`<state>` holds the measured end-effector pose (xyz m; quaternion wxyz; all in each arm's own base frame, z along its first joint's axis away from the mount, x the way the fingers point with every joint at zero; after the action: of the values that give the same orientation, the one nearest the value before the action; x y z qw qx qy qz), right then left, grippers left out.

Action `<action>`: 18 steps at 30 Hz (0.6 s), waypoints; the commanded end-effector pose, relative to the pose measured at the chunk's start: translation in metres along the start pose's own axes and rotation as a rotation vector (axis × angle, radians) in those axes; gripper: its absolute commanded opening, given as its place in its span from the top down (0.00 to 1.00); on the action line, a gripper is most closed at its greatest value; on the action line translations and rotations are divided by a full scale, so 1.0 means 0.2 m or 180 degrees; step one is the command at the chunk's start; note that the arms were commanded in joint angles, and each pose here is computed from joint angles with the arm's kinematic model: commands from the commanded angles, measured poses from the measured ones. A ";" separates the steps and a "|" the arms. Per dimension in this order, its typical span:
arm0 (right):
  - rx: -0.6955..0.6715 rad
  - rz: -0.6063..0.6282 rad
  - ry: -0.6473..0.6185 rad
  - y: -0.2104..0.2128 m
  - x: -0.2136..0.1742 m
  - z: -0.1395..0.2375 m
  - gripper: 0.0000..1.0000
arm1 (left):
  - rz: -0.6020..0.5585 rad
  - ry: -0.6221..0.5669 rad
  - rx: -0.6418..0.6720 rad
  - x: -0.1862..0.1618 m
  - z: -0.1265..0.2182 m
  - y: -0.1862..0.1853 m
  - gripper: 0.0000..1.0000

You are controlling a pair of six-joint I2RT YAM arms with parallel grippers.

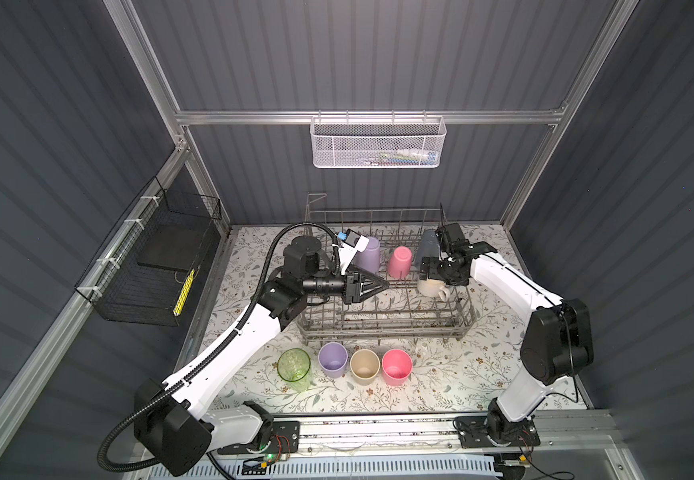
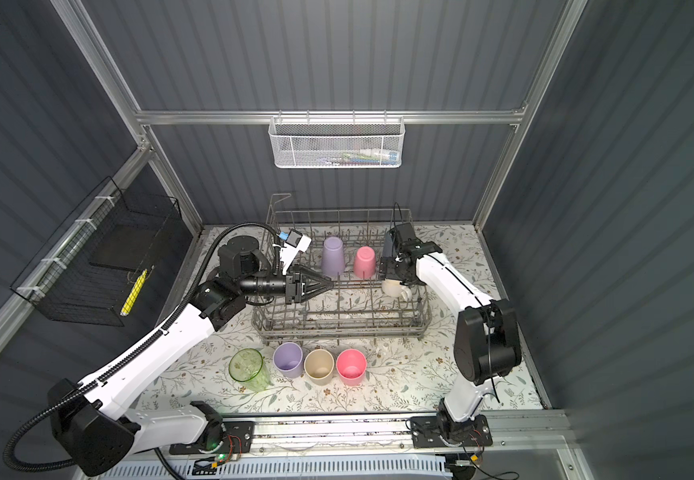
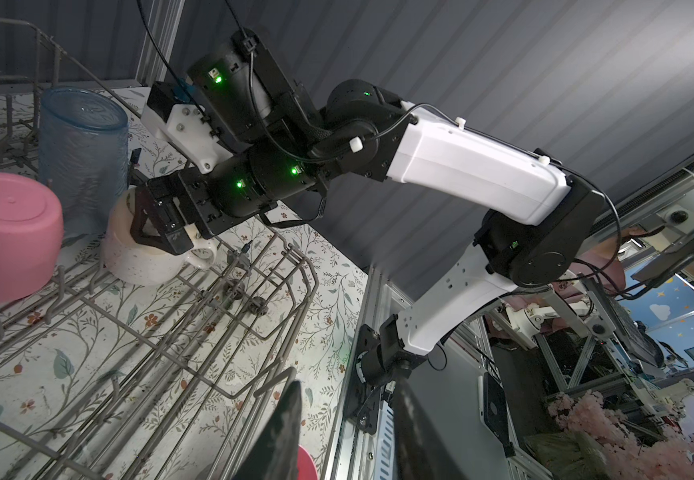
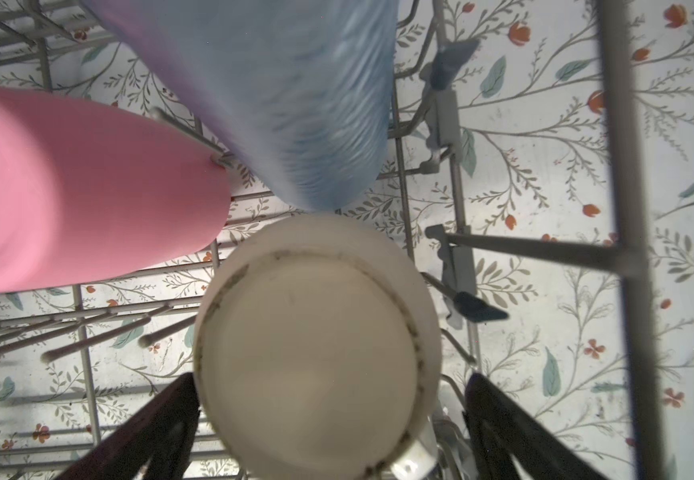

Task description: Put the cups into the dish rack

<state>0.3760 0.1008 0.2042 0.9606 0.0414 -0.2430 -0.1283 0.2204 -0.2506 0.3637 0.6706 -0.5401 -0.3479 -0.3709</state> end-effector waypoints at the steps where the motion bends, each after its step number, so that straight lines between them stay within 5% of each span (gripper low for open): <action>1: -0.0106 -0.0054 -0.0145 -0.03 0.04 0.06 0.01 | -0.0079 0.0012 -0.0041 -0.01 0.02 -0.03 0.63; 18: 0.0378 -0.0138 -0.0573 -0.03 0.07 0.43 0.01 | -0.0059 0.0013 -0.0002 -0.01 0.00 0.00 0.63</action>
<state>0.3540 0.0920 0.2697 0.9341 0.0777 -0.3209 -0.1357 0.2205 -0.2506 0.3637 0.6708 -0.5400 -0.3478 -0.3708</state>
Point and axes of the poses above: each gripper's point midway between its finger pads, its own z axis back along the fingers, its own y axis along the line the jaws close on, x = y × z, the point moved 7 cm from there along z, back along the fingers, and after that the axes turned 8 degrees about -z, right-handed, at the moved point
